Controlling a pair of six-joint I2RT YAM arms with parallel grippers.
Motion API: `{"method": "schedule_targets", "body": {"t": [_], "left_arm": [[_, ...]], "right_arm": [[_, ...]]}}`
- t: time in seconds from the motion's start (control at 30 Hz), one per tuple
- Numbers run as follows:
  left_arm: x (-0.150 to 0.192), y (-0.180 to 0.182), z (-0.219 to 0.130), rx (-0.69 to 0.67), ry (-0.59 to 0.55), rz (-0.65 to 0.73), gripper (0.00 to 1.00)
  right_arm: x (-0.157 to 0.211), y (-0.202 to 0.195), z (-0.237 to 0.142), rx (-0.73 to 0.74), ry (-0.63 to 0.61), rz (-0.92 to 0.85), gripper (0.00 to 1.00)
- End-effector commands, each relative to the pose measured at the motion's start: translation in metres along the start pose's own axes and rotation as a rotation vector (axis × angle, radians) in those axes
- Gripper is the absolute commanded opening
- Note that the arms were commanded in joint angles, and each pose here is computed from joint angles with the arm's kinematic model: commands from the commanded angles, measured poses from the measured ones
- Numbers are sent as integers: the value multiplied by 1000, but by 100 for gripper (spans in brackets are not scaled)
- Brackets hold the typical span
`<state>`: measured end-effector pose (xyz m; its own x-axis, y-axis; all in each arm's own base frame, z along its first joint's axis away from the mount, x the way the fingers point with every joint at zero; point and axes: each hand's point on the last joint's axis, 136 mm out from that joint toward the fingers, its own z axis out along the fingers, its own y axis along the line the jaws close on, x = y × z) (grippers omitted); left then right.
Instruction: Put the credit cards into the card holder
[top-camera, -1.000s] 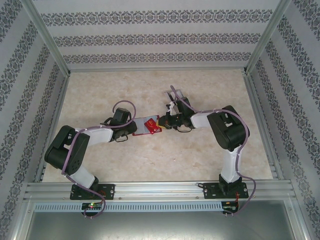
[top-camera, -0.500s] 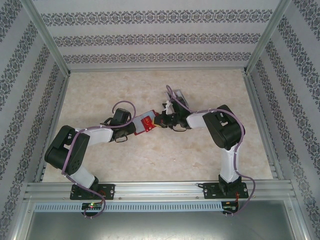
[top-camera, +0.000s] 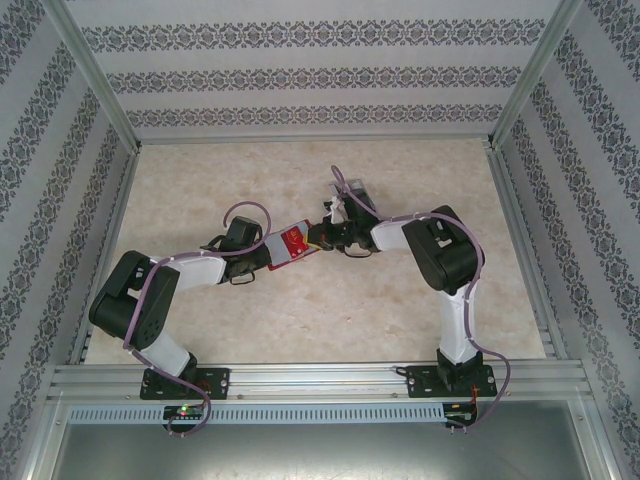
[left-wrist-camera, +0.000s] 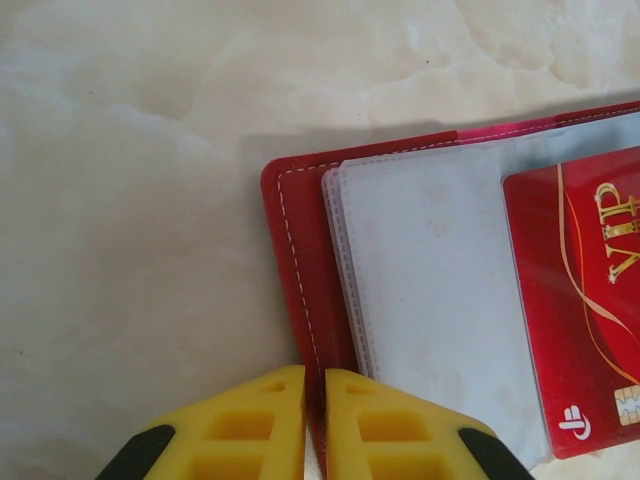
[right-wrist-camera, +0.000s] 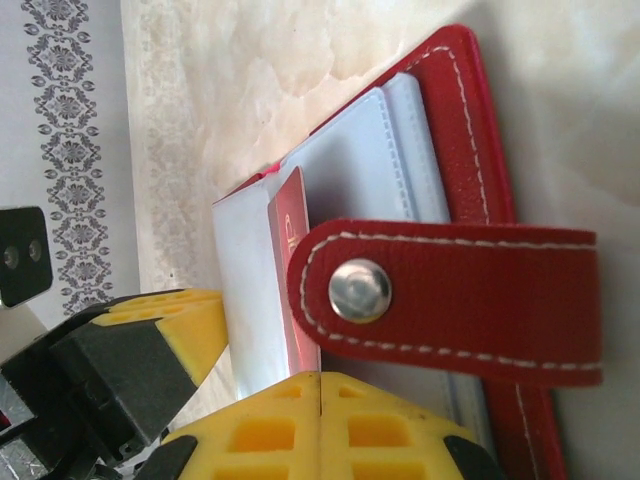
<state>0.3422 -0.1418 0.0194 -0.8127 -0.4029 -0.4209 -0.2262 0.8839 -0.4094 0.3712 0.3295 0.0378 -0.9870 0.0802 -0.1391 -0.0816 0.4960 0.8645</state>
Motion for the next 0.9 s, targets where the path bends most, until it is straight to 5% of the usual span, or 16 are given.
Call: {"method": "schedule_targets", "body": {"t": [0.0, 0.87], "left_arm": [[7, 16, 2, -63, 34, -27, 12], [7, 25, 5, -90, 48, -63, 10]], "right_arm": [[-3, 5, 5, -19, 22, -23, 0], [19, 11, 27, -26, 62, -14, 0]]}}
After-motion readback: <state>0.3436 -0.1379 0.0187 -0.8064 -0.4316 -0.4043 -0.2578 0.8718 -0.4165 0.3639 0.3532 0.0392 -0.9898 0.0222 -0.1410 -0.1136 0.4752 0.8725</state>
